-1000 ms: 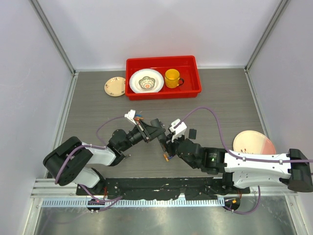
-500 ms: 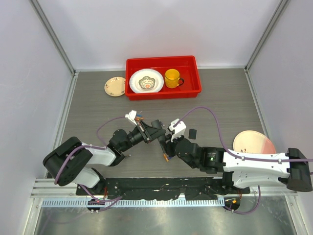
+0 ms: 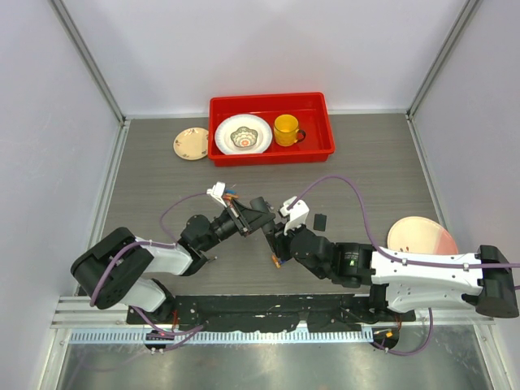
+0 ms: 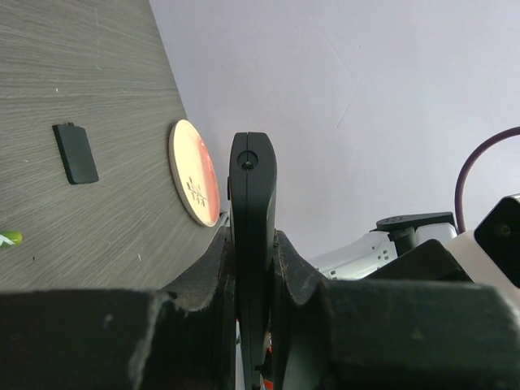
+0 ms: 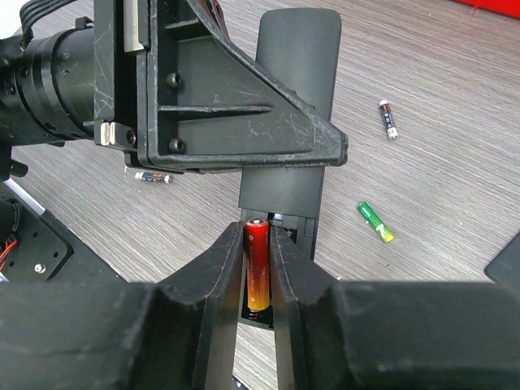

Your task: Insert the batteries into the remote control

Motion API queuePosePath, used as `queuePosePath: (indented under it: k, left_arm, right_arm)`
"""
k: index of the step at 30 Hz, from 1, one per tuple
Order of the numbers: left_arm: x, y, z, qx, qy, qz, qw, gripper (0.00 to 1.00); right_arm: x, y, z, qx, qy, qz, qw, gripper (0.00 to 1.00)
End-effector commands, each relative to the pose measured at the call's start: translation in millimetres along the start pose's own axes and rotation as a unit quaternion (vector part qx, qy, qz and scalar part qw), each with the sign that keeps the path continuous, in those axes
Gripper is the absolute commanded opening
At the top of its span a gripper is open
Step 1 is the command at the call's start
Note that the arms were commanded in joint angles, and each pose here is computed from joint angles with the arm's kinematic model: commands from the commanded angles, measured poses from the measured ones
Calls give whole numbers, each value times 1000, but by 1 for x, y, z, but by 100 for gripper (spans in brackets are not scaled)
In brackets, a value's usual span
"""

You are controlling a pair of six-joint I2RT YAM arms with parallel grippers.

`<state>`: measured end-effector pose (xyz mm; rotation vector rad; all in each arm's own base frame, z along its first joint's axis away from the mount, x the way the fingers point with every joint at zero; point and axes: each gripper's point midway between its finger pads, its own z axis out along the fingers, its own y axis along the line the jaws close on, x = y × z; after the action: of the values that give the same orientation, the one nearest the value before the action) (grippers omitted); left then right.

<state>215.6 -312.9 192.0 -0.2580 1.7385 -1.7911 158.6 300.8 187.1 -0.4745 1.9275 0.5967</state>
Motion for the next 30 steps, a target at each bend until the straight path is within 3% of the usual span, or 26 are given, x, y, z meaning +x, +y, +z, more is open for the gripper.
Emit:
queuePosePath:
  k: [1, 27, 30]
  left_arm:
    - [-19, -75, -5, 145, -43, 34, 988, 0]
    - [-19, -72, -4, 140, -44, 39, 988, 0]
    - [-21, -76, -4, 145, -48, 43, 987, 0]
  right_arm:
    - [-26, 8, -7, -7, -26, 27, 999, 26]
    - [-74, 11, -32, -21, -66, 68, 995, 49]
    - [-80, 1, -41, -9, -79, 95, 992, 61]
